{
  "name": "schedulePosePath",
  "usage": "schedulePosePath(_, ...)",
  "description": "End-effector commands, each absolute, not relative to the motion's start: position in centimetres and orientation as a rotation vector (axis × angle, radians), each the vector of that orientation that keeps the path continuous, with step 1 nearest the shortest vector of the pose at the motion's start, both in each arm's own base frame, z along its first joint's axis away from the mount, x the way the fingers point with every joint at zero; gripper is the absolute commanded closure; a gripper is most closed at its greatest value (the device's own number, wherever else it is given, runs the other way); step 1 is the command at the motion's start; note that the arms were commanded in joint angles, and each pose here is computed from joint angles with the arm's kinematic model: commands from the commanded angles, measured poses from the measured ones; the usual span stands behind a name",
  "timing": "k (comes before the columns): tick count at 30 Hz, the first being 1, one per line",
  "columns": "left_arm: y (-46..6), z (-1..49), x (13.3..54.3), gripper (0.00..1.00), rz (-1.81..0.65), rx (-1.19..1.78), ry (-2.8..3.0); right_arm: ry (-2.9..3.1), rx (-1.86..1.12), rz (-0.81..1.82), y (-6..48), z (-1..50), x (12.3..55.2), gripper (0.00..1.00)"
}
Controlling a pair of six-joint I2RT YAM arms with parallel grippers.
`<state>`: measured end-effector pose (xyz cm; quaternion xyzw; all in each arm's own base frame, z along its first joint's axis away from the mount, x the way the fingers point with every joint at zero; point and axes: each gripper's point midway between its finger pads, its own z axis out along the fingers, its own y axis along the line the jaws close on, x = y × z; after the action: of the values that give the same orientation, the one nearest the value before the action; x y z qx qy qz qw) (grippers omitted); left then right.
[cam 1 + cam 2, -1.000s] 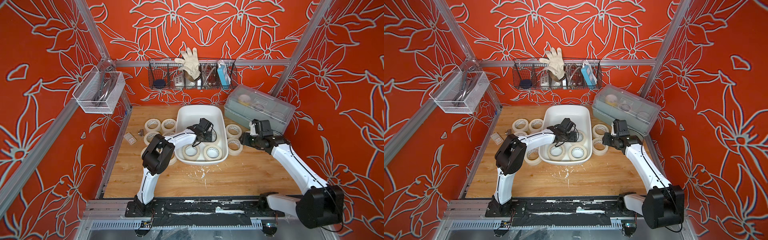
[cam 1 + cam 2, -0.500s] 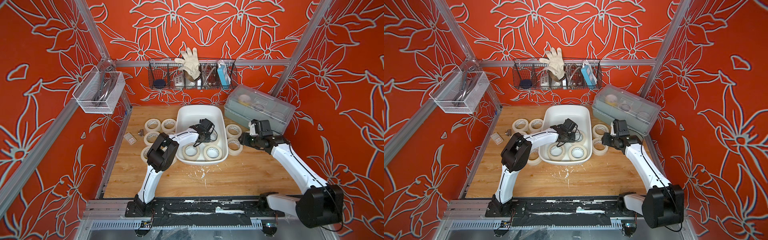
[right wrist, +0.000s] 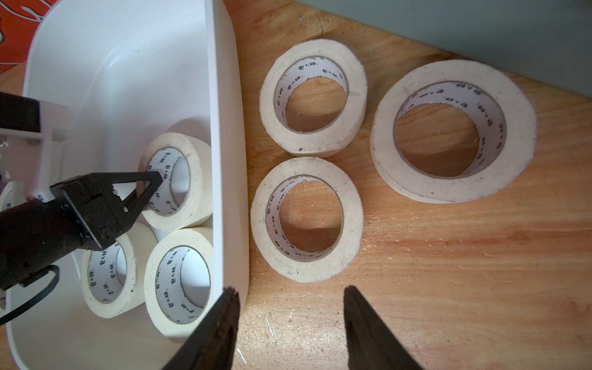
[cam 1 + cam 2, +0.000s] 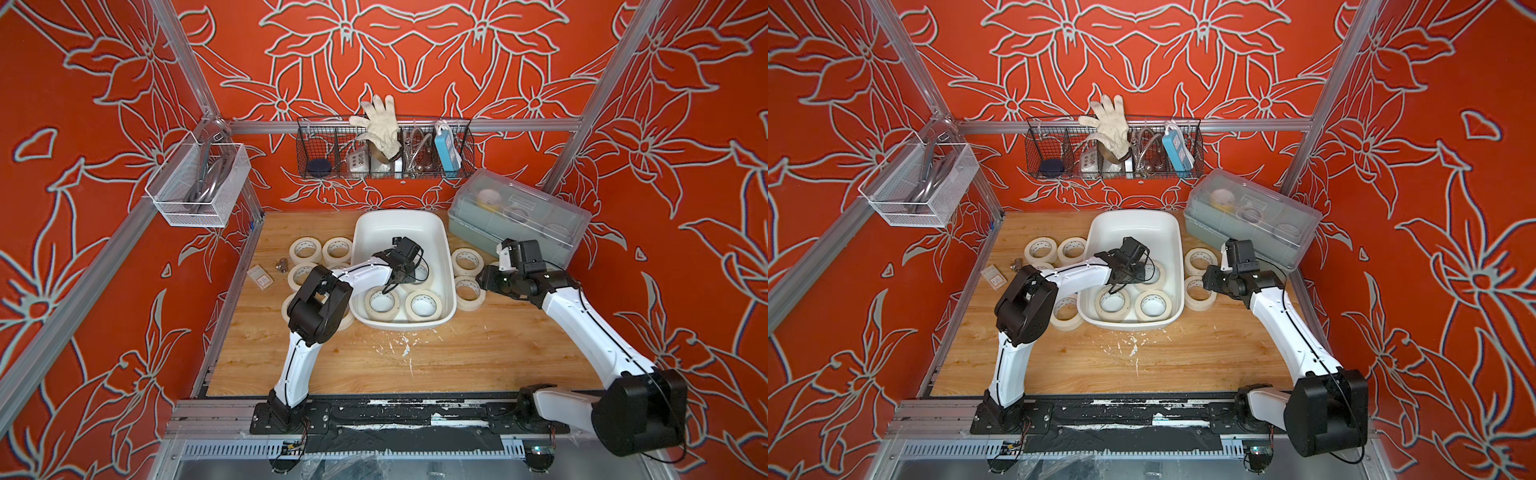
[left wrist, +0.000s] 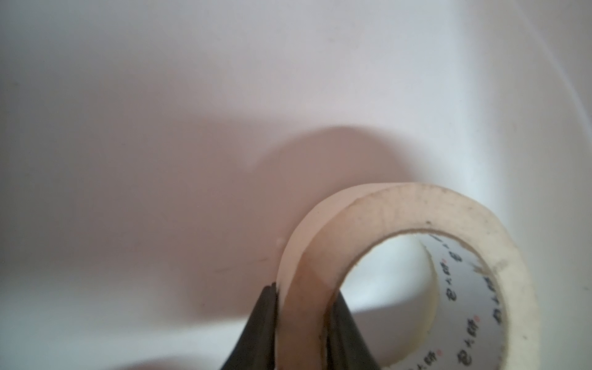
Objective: Take out the art tape in the storage box
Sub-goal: Pick up the art tape from the storage box.
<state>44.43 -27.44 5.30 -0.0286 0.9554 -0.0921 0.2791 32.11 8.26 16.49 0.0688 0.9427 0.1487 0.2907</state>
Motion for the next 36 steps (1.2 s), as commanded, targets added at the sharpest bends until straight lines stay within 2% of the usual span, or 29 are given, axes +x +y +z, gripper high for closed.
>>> schedulePosePath(1,-26.3,9.5,44.2,0.86,-0.242,-0.077,2.477,2.482,0.187,0.445,8.9,18.0,32.0,0.45)
schedulePosePath(13,-22.8,16.8,41.9,0.90,-0.192,-0.083,2.295,2.401,0.101,0.497,13.0,22.1,32.8,0.45)
schedulePosePath(22,-21.8,20.0,40.2,0.90,-0.223,-0.077,2.223,2.344,-0.050,0.638,20.5,25.4,33.3,0.45)
schedulePosePath(36,-21.0,22.0,38.8,0.91,-0.283,-0.099,2.157,2.350,-0.337,0.462,27.9,24.7,34.6,0.37)
